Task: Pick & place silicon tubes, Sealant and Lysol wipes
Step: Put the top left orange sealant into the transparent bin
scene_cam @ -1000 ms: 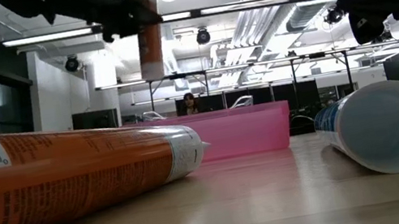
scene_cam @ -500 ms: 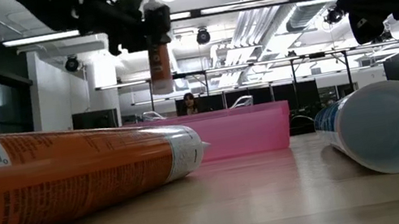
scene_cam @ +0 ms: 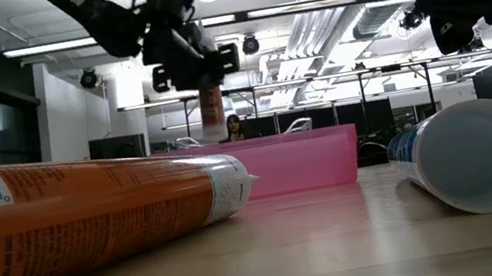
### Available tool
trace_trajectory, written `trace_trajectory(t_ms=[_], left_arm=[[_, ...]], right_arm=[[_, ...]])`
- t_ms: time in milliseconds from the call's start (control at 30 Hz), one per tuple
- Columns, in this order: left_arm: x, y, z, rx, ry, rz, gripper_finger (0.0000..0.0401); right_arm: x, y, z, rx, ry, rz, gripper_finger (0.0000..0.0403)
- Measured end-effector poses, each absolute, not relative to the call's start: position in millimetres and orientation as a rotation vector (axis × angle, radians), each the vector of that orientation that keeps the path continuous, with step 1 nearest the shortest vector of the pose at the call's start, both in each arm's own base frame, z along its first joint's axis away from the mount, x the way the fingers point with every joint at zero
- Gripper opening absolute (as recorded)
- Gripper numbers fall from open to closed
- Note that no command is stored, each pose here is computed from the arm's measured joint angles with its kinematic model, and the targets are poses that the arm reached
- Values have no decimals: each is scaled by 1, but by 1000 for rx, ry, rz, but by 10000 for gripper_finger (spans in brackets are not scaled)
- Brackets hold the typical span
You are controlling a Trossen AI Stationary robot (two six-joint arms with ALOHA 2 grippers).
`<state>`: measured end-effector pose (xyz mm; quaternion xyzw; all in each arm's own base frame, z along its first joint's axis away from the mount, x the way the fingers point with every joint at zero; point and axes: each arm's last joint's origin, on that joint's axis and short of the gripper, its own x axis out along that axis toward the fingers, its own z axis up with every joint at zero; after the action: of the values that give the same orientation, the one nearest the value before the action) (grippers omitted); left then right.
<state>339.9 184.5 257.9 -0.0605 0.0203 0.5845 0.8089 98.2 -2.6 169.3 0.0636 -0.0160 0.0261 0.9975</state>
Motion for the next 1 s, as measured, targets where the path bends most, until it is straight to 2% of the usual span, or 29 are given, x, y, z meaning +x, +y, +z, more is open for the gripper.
trace_trajectory(t_ms=[633, 1000], left_arm=[[354, 194, 209, -121, 115, 1355, 178], [351, 199, 206, -116, 139, 1371, 177]], right_arm=[[98, -3, 169, 128, -32, 53, 12], [98, -3, 169, 128, -33, 52, 12]])
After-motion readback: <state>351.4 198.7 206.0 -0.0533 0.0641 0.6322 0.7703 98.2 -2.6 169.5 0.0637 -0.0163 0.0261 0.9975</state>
